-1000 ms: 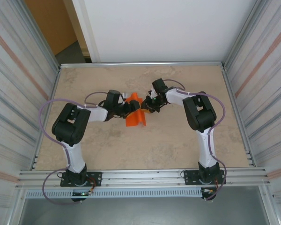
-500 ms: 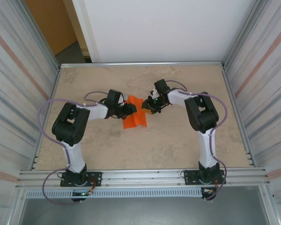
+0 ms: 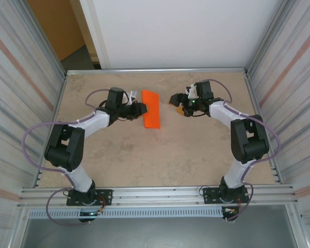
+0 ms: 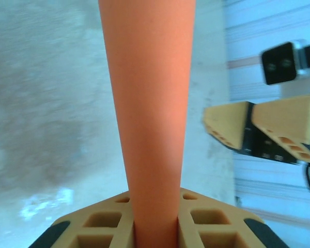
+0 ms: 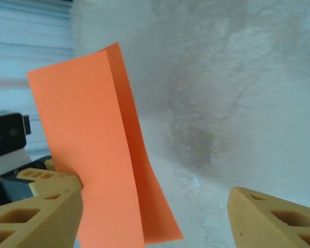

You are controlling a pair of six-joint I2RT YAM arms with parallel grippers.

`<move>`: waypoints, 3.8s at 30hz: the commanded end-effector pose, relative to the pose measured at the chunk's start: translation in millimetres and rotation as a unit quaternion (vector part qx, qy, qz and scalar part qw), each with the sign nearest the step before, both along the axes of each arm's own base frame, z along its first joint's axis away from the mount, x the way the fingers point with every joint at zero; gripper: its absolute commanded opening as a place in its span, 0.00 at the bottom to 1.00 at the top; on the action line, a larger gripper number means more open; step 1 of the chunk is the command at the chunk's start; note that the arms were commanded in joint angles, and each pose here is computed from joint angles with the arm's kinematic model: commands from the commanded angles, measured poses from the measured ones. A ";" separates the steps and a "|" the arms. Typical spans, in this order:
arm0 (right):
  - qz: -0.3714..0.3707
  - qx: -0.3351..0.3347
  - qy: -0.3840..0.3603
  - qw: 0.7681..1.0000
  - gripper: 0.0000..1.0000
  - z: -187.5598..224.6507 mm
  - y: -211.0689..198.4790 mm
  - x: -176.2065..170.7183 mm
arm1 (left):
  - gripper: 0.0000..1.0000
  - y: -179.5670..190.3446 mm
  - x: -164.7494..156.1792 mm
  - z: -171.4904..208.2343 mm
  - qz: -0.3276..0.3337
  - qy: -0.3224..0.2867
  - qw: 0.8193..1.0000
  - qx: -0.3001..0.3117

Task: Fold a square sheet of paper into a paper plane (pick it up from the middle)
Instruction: First fold in half a square sheet of paper at the center of the table.

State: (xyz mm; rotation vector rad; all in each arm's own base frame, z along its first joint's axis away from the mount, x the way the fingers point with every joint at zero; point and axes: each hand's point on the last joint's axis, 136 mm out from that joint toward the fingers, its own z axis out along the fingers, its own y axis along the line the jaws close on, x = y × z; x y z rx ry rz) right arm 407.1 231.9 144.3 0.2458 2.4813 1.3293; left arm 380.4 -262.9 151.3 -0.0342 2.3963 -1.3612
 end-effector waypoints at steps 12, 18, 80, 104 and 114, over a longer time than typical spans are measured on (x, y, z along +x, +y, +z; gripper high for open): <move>0.096 0.059 -0.043 0.993 0.64 38.0 40.6 -26.3 | 0.21 -17.9 -10.3 47.4 -0.061 0.004 0.995 -0.077; 0.066 0.039 -0.045 0.996 0.60 31.9 28.2 -20.5 | 0.21 -17.1 -9.0 40.1 -0.056 0.013 0.996 -0.068; 0.124 -0.001 0.019 0.992 0.00 45.2 57.5 -64.1 | 0.98 73.0 -37.6 3.8 0.063 0.006 0.998 0.032; 0.112 -0.025 0.124 0.986 0.00 -101.4 34.7 -57.0 | 0.65 -29.2 -55.3 -87.3 -0.037 0.110 0.981 0.154; 0.112 -0.019 0.106 0.988 0.01 -88.2 22.0 -65.8 | 0.63 -43.3 -50.2 -89.8 -0.039 0.108 0.982 0.150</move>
